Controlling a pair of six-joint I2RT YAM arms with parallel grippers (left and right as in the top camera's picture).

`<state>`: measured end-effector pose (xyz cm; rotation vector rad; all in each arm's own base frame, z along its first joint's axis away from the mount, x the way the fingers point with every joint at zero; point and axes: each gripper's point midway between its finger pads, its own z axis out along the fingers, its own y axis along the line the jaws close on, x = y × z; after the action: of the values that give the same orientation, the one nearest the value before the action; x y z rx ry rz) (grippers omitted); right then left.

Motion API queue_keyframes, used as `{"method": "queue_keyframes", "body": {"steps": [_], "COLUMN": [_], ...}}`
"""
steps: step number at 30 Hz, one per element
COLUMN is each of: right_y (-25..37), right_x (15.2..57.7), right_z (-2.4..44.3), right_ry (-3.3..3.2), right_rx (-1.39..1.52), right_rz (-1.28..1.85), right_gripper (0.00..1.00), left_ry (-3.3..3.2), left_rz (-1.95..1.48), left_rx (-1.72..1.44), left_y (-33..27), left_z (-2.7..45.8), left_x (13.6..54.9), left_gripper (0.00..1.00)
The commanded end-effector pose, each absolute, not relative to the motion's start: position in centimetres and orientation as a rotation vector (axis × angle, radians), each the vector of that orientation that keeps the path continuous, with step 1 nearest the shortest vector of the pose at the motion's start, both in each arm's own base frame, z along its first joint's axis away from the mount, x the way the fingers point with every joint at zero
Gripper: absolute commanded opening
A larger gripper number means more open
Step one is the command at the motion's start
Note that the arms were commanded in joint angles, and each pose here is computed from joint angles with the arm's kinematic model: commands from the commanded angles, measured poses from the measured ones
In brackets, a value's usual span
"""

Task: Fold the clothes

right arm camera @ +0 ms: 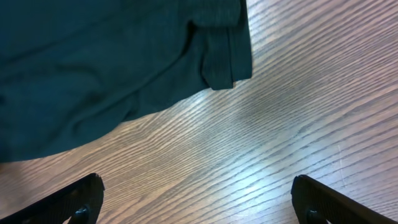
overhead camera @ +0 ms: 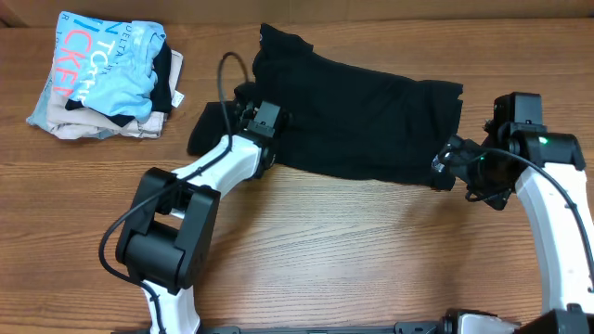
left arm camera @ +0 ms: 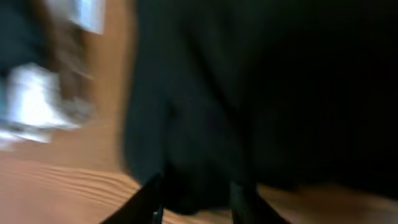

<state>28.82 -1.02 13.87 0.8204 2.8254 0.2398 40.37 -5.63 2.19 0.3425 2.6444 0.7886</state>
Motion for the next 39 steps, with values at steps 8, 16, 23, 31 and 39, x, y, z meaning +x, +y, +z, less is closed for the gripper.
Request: {"method": "queue_keyframes", "body": {"steps": [8,16,23,31,39], "right_y": [-1.0,-1.1,-1.1,-0.8,0.7], "right_x": [29.6,30.2,30.8,30.9,31.4], "right_z": [13.4,13.6,13.4,10.3,7.4], "right_ry": [2.817,2.794,2.784,2.890,2.934], "right_rx": [0.807,0.792,0.787,0.812,0.764], "right_rz": [0.254,0.256,0.257,0.252,0.260], "right_gripper": [1.00,1.00,1.00,0.98,0.96], "left_ry": [2.925,2.827,2.911,3.046,3.075], "left_rz": [-0.029,-0.073,-0.064,-0.060,-0.051], "left_rx": [0.050,0.012,0.050,0.059,0.052], "left_y": [-8.3,-4.6,-5.0,-5.0,-4.7], "left_z": [4.8,8.1,6.2,3.9,1.5], "left_x": [41.6,45.2,43.2,39.6,38.0], "left_gripper": [0.59,0.66,0.62,0.47,0.45]}}
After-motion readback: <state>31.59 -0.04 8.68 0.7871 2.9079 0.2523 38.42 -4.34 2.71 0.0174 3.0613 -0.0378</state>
